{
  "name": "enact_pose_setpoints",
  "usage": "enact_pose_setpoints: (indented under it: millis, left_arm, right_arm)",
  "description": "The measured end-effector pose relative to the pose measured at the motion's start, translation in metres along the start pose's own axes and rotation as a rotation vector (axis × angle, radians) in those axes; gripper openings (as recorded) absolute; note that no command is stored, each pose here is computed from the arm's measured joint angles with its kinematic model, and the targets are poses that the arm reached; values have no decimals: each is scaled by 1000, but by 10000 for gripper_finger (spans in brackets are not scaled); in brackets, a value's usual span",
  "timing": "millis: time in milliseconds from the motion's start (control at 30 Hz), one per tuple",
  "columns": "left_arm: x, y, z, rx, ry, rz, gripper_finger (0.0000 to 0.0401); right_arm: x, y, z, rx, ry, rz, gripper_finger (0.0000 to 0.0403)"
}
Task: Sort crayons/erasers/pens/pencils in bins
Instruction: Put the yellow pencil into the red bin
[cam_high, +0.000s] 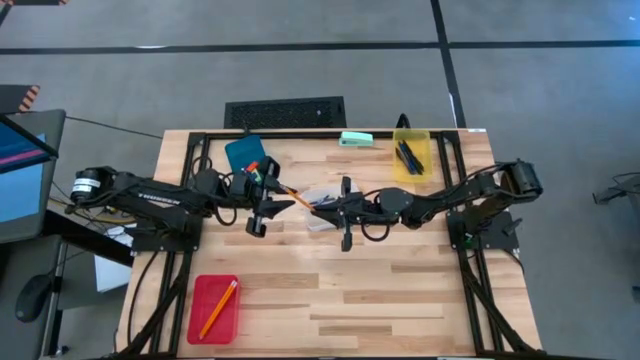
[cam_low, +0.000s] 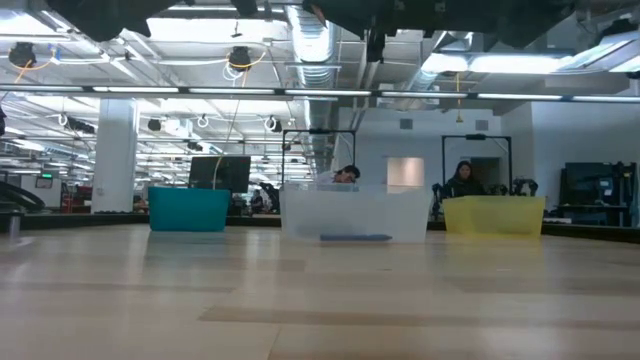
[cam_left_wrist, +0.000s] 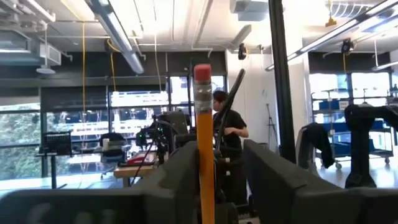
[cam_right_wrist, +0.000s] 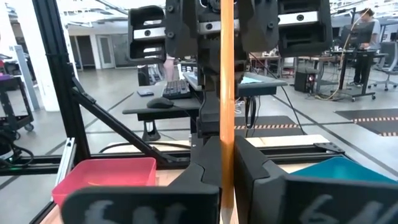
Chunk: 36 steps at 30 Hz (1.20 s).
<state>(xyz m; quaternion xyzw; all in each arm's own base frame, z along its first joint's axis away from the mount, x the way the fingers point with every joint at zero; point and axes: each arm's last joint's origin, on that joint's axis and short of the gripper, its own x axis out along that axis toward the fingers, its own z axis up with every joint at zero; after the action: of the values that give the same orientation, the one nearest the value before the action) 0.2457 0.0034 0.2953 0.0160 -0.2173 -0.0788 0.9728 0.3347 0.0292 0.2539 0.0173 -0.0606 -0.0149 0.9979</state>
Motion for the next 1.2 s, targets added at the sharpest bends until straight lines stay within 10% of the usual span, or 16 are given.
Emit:
enact_pose_setpoints:
  millis: [267,600,1200]
  left_arm:
    - [0,0,0,19,0,-26,14]
    - [0,1,-1,7,10,-35,6]
    - [35,22,23,75,321,7,3]
  right_arm:
    - [0,2,1,-8,-9,8,22]
    - [0,3,-1,-15,12,8,36]
    - [-11,7,-6,-63,200,-75,235]
